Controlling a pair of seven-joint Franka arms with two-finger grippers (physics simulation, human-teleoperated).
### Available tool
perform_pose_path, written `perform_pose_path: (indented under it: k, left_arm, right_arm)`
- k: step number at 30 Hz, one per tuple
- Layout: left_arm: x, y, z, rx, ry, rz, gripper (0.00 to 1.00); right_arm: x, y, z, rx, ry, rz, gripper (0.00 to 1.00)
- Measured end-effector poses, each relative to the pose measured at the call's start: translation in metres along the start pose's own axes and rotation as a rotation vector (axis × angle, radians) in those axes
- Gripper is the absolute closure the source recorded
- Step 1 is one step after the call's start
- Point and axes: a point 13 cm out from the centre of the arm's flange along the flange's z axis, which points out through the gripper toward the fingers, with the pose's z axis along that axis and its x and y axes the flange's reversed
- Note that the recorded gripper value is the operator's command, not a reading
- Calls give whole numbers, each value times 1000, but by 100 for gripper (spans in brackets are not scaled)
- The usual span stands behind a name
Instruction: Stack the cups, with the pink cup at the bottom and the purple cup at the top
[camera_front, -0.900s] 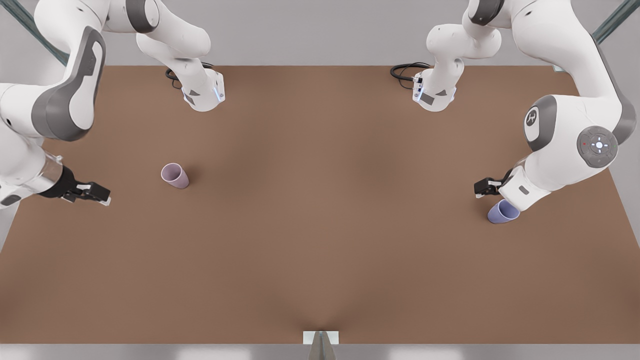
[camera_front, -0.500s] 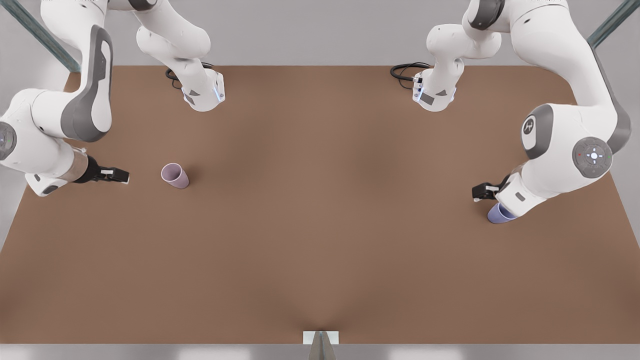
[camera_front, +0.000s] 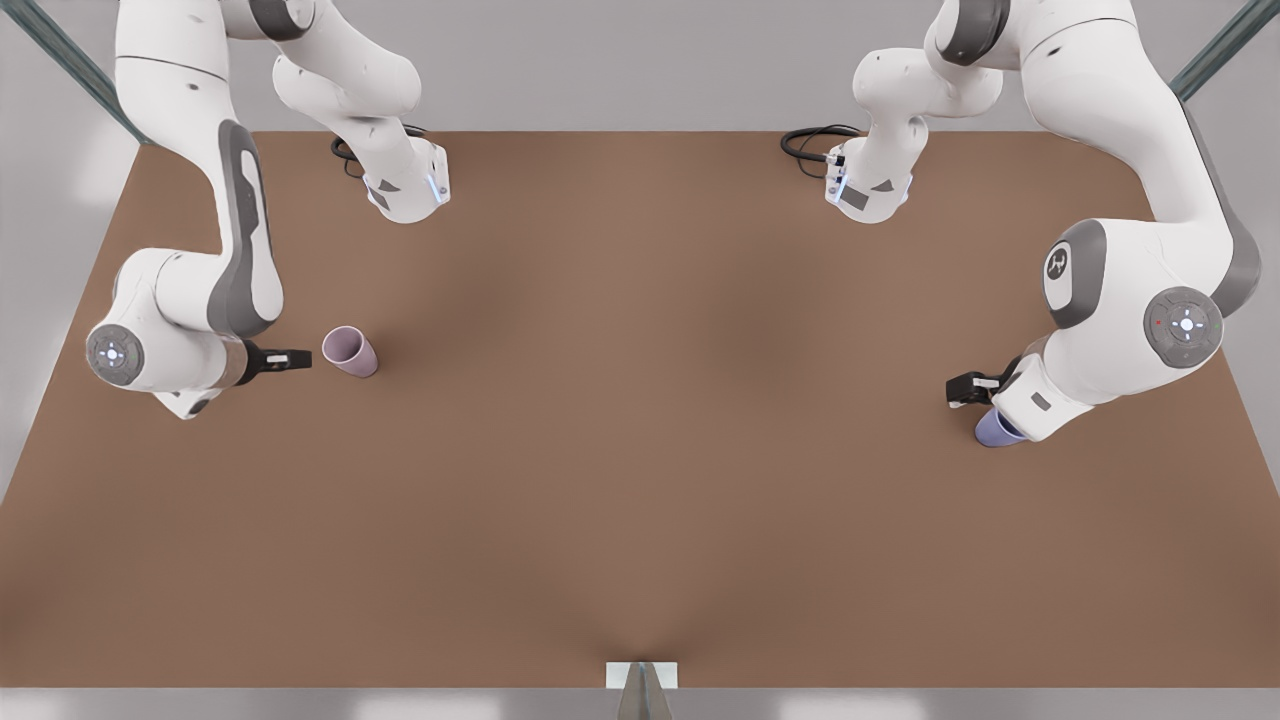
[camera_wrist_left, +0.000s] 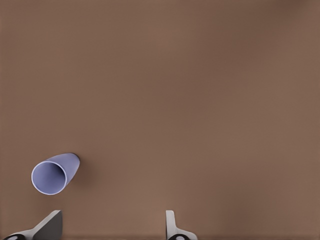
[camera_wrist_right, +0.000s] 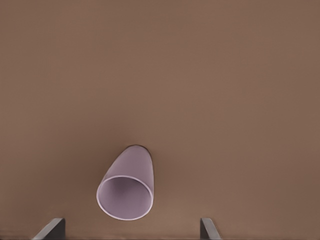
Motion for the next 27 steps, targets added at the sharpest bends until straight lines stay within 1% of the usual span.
perform_pose_path:
  k: [4,9,12,16,23,24,26,27]
  left_arm:
    - [0,0,1,0,1,0,0]
    - [-1,0,3,0,5,0,0]
    - [0,0,4,-1,7,1,0]
    - [-1,1,5,-1,9,0,0]
    - [-1,0,6,-2,9,1,0]
    - [-1,0,6,-2,10,1,0]
    - [-1,1,6,-2,11,0,0]
    - [-1,1,7,-2,11,0,0]
  right_arm:
    - [2,-17,33,-10,74,-5,0]
    - [46,-9,82,-39,151,-49,0]
    - [61,-5,114,-46,170,-74,0]
    - [60,-4,142,-40,150,-101,0]
    - [38,-9,152,-9,45,-134,1]
    - [37,-9,156,-7,36,-137,5]
    - [37,-9,165,-4,25,-144,31]
    - [36,-9,168,-2,17,-147,39]
